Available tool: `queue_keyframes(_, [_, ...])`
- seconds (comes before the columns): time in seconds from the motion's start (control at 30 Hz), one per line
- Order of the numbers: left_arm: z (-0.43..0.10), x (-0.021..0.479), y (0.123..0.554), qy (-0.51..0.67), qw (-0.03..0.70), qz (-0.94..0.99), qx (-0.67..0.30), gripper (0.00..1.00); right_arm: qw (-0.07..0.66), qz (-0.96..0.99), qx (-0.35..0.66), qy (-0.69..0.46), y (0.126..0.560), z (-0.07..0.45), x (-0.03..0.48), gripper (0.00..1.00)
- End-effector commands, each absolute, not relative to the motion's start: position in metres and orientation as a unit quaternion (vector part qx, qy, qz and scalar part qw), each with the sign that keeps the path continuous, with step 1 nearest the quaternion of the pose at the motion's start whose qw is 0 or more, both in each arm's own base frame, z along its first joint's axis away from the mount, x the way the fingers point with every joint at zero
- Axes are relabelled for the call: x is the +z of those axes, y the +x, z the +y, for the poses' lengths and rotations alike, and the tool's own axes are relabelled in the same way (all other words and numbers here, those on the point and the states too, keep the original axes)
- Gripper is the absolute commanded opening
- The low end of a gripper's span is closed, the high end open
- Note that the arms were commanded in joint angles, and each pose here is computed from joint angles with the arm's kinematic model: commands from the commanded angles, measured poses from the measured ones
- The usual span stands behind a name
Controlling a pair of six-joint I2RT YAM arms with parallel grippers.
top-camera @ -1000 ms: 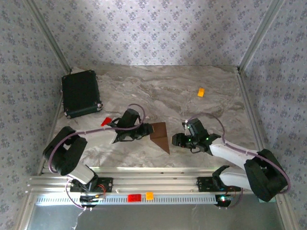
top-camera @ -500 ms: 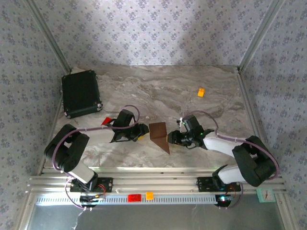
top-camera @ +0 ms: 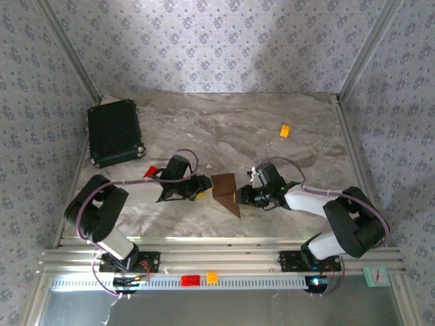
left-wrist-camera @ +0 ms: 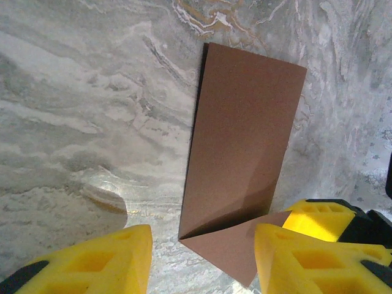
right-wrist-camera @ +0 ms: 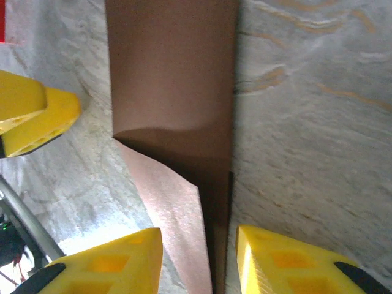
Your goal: Fold a paper plane with a square sheet of paper (pick it up from the middle)
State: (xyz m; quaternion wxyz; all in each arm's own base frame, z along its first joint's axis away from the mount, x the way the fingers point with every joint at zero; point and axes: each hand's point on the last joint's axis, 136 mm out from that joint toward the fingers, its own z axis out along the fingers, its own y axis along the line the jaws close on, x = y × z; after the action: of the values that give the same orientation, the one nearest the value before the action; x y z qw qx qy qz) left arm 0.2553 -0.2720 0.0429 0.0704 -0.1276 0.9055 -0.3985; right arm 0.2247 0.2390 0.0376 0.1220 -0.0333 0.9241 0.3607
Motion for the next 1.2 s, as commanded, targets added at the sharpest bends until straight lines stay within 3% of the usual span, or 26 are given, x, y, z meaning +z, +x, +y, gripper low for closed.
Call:
queue_keyframes(0.0, [-0.278, 0.045, 0.257, -0.123, 0.062, 0.902, -0.410, 0.48, 0.124, 0.913, 0.385, -0.053, 0.230, 0.251, 0.047, 0.38])
queue_keyframes(0.1, [-0.280, 0.044, 0.257, -0.120, 0.057, 0.901, -0.412, 0.48, 0.121, 0.915, 0.382, -0.055, 0.231, 0.251, 0.045, 0.36])
queue_keyframes(0.5, [-0.283, 0.044, 0.257, -0.111, 0.051, 0.902, -0.413, 0.48, 0.125, 0.908, 0.398, -0.048, 0.231, 0.246, 0.048, 0.10])
queue_keyframes(0.73, [-0.289, 0.053, 0.260, -0.096, 0.051, 0.897, -0.429, 0.59, 0.140, 0.887, 0.439, -0.039, 0.232, 0.244, 0.061, 0.09])
queue_keyframes(1.17, [-0.316, 0.069, 0.270, -0.061, 0.029, 0.879, -0.473, 0.59, 0.146, 0.871, 0.468, -0.015, 0.234, 0.232, 0.060, 0.09])
